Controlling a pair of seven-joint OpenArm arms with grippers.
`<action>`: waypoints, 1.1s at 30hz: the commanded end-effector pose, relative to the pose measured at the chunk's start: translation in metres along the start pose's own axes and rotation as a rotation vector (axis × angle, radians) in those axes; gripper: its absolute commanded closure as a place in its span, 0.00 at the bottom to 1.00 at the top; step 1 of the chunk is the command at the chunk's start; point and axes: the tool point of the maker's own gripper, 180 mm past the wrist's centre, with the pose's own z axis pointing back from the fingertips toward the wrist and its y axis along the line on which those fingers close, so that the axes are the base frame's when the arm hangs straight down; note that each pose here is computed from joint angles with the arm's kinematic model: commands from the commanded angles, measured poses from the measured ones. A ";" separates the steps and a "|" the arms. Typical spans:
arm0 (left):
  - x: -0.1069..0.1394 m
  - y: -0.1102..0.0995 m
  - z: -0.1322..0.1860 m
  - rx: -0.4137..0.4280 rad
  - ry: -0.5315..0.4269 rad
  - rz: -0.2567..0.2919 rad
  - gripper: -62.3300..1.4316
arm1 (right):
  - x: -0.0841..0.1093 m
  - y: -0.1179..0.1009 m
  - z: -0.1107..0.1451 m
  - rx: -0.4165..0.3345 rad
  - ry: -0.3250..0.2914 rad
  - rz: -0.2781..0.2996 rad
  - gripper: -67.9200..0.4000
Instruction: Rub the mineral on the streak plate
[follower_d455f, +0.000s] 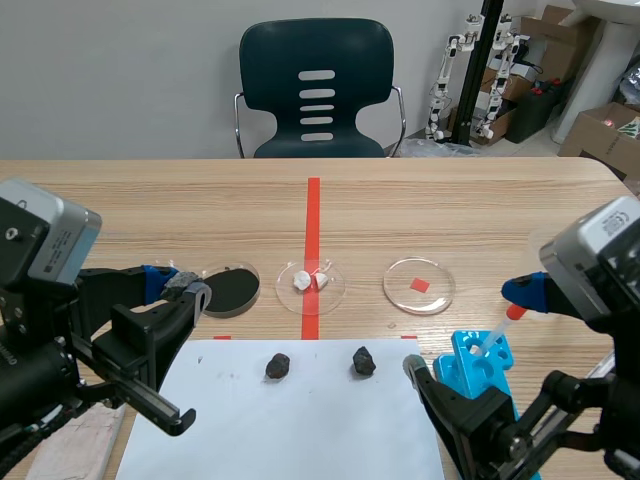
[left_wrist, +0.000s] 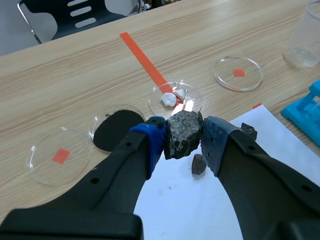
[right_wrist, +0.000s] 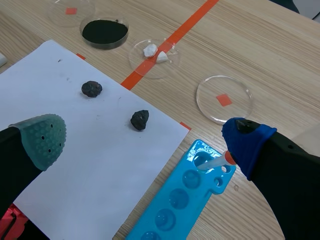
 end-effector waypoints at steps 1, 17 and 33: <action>0.008 -0.002 0.001 0.000 -0.034 -0.017 0.73 | 0.014 -0.005 0.001 -0.010 -0.044 0.017 0.00; 0.009 -0.003 0.002 -0.002 -0.044 -0.028 0.73 | 0.014 -0.005 0.001 -0.010 -0.044 0.017 0.00; 0.009 -0.003 0.002 -0.002 -0.044 -0.028 0.73 | 0.014 -0.005 0.001 -0.010 -0.044 0.017 0.00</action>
